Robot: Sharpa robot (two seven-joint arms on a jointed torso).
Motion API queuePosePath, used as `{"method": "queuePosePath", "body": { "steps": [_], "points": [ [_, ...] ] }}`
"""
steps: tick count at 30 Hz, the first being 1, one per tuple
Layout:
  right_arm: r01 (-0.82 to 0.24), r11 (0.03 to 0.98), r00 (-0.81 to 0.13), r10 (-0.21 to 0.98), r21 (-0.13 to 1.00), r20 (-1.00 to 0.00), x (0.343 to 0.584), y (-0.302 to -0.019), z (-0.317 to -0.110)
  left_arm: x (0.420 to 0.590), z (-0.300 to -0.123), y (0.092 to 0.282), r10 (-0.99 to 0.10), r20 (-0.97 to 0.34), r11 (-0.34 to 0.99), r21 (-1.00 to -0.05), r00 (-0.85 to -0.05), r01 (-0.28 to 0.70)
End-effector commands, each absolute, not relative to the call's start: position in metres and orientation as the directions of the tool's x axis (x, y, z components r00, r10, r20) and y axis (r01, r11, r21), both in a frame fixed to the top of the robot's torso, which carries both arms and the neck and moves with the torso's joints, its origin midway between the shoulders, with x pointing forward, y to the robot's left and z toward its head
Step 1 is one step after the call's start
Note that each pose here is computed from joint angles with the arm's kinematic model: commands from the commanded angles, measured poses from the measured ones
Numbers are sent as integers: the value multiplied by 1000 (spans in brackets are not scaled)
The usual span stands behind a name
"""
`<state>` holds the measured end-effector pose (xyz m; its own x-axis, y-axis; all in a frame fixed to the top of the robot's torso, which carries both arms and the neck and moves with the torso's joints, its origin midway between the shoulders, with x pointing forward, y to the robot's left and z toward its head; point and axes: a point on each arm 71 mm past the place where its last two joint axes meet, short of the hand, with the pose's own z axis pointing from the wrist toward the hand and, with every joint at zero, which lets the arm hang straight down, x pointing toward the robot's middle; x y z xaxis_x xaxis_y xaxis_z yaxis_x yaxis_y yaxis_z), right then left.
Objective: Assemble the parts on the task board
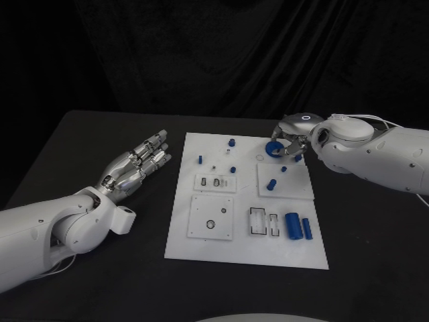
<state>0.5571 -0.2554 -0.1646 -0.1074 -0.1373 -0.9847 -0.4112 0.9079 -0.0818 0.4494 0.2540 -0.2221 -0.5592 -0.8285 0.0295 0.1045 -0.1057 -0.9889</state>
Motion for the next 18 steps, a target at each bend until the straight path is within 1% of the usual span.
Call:
{"method": "queuePosePath", "body": {
  "steps": [1, 10, 18],
  "points": [
    [-406, 910, -136, -157, -90, -978, 556, -257, -170, 448, -213, 253, -818, 36, -182, -963, -574, 199],
    [-402, 911, -138, -159, -91, -978, 557, -259, -171, 448, -214, 253, -816, 37, -182, -964, -577, 195],
    [-413, 907, -118, -147, -87, -982, 556, -257, -169, 447, -214, 253, -815, 38, -183, -964, -578, 194]
  ]
}}
